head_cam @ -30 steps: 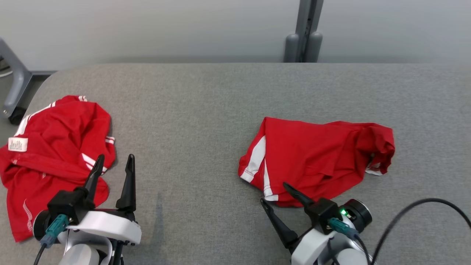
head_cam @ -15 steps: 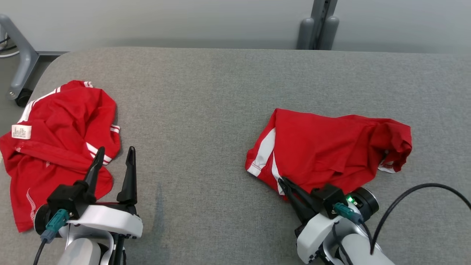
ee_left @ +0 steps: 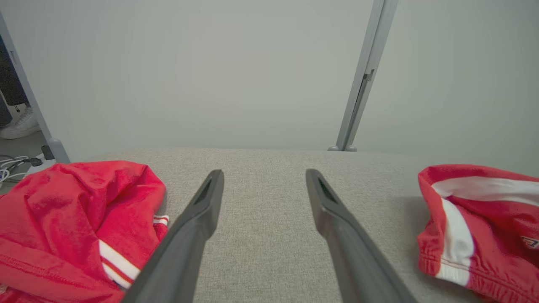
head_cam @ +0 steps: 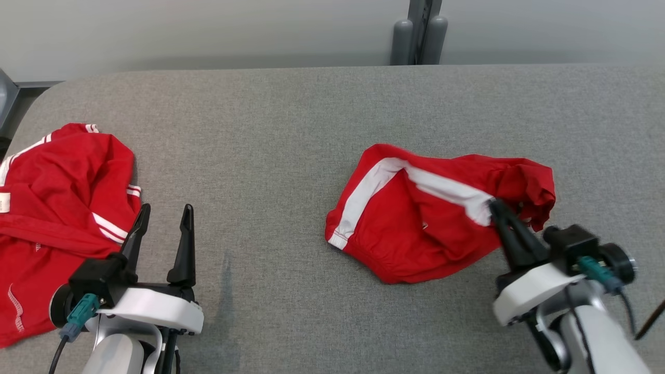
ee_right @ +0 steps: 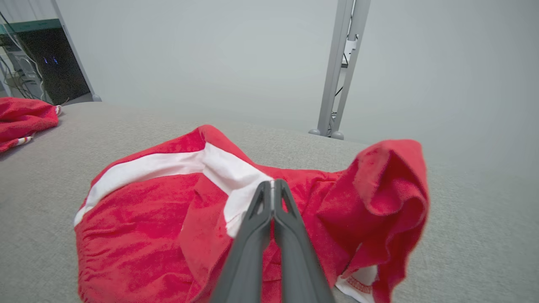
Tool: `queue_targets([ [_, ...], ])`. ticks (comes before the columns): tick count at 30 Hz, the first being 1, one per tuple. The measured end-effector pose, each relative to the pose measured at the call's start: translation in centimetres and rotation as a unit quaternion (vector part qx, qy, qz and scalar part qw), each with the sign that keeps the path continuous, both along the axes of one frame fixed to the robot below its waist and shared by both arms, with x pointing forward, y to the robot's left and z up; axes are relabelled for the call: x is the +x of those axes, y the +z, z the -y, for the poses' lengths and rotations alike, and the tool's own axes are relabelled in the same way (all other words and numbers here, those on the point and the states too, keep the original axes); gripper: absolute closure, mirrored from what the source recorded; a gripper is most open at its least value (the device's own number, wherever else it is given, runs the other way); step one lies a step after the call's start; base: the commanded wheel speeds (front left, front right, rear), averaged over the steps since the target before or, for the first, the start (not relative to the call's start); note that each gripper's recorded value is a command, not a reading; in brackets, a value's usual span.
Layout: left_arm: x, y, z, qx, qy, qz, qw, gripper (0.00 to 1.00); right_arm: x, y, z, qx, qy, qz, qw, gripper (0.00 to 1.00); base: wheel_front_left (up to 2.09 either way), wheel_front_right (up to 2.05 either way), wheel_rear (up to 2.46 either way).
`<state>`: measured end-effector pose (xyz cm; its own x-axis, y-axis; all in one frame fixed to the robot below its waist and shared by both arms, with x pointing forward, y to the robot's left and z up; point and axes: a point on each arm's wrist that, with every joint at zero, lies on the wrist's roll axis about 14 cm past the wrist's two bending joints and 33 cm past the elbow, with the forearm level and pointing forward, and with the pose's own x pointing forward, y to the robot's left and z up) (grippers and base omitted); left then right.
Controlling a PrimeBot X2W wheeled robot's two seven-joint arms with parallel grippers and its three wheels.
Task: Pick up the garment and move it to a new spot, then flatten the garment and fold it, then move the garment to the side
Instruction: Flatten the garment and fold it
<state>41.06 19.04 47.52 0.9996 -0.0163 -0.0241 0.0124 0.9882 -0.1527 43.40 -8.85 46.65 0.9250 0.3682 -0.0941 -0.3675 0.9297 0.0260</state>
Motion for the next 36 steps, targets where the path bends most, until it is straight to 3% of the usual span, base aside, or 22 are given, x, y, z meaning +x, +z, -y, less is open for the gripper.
queue_targets([
  [6,0.9,-0.1,0.5,0.0,-0.009,0.001,1.0,0.0,1.6,-0.3,5.4,-0.011,-0.076,-0.002,0.997,1.0,0.0,0.0,0.0],
  [11,1.8,-0.6,0.9,0.001,-0.017,-0.002,1.0,0.0,3.9,-0.1,7.7,-0.014,-0.107,0.006,0.994,1.0,0.0,0.0,0.0],
  [21,2.9,-1.8,1.4,0.001,-0.026,-0.014,1.0,0.0,6.5,-4.3,10.2,-0.009,-0.142,-0.049,0.989,1.0,0.0,0.0,0.0],
  [22,3.0,-1.8,1.4,0.0,-0.026,-0.014,1.0,0.0,6.5,-4.6,10.1,-0.006,-0.142,-0.054,0.988,0.69,0.0,0.0,0.0],
  [23,3.0,-1.9,1.5,-0.001,-0.027,-0.014,1.0,0.0,6.5,-4.7,10.0,-0.005,-0.141,-0.054,0.988,0.0,0.0,0.0,0.0],
  [36,2.2,-0.5,1.9,-0.001,-0.03,0.002,1.0,0.0,3.8,-1.3,8.8,0.045,-0.143,-0.004,0.989,0.0,0.0,0.0,0.0],
])
